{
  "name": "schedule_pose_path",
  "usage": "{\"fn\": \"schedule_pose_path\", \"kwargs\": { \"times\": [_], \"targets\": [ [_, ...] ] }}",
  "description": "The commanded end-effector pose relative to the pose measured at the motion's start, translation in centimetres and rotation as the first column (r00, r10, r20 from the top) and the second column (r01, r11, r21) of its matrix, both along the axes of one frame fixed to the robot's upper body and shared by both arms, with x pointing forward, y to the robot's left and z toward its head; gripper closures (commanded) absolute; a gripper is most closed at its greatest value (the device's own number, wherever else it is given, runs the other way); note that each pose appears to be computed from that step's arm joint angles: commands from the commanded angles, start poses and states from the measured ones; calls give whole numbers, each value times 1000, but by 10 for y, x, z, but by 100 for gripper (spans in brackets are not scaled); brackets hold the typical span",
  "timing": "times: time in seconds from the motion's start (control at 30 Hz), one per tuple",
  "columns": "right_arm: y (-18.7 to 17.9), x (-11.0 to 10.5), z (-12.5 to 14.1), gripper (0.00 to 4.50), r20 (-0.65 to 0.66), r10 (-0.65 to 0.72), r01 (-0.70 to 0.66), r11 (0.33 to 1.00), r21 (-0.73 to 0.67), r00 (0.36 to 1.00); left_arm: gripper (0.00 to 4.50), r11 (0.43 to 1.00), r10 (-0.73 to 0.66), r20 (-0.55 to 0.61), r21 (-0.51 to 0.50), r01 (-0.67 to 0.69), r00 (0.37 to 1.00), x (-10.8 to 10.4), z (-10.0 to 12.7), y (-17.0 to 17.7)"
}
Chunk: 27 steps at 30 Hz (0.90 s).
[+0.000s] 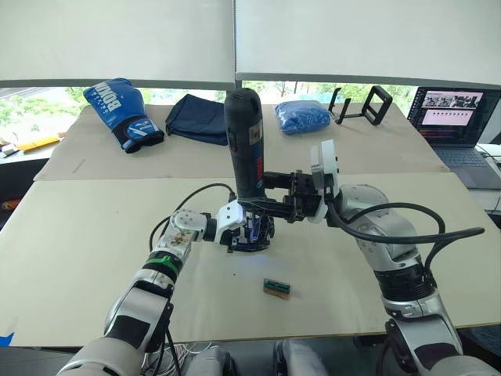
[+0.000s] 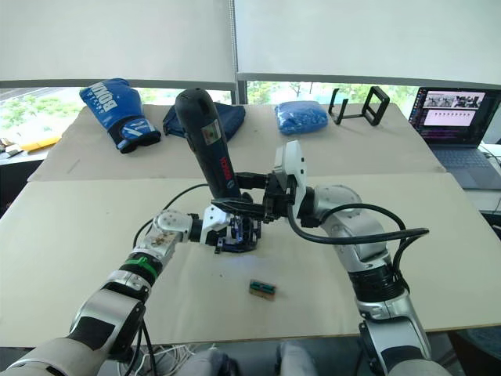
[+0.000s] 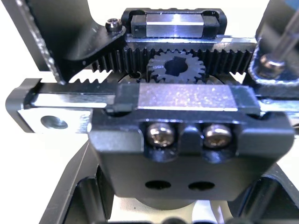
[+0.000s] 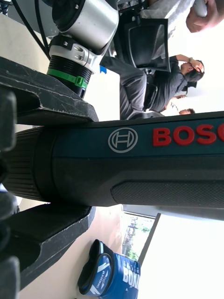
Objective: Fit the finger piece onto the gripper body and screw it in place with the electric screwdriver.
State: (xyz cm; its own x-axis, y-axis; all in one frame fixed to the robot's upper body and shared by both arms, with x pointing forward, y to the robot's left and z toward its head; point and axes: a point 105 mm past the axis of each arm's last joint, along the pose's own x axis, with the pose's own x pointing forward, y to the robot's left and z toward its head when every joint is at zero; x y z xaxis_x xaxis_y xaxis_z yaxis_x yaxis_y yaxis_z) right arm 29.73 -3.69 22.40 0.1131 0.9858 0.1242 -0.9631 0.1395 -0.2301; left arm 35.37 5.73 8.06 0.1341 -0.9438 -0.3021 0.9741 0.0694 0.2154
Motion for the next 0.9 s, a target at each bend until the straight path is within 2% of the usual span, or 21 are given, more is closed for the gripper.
{"fn": "schedule_pose_path", "kwargs": {
  "times": [0.03, 0.47, 0.53, 0.6, 0.67, 0.8, 0.9],
  "targets": [
    [-12, 17, -53, 260, -136, -108, 84, 981, -172, 985, 211, 1000, 5, 82, -13, -4, 997, 8, 21, 5],
    [-19, 22, -54, 260, -132, -144, 118, 975, -189, 981, 211, 1000, 5, 85, -12, -4, 996, 10, 23, 5],
    [-24, 26, -41, 260, -84, -159, 142, 974, -178, 984, 211, 1000, 8, 81, -10, -7, 997, 10, 22, 5],
    [-27, 28, -3, 260, -13, -173, 170, 980, -105, 985, 211, 1000, 8, 67, -4, -7, 998, 8, 18, 6],
    [-27, 24, 26, 260, 32, -174, 175, 984, -46, 984, 211, 1000, 4, 57, 4, -4, 998, 7, 13, 6],
    [-21, -8, 93, 260, 154, -106, 87, 988, 125, 982, 211, 1000, 1, 26, 27, -2, 1000, 3, 1, 7],
    [-14, -36, 121, 260, 211, -27, -13, 983, 183, 977, 211, 999, -8, 10, 47, 7, 1000, 1, -6, 7]
  ]
}}
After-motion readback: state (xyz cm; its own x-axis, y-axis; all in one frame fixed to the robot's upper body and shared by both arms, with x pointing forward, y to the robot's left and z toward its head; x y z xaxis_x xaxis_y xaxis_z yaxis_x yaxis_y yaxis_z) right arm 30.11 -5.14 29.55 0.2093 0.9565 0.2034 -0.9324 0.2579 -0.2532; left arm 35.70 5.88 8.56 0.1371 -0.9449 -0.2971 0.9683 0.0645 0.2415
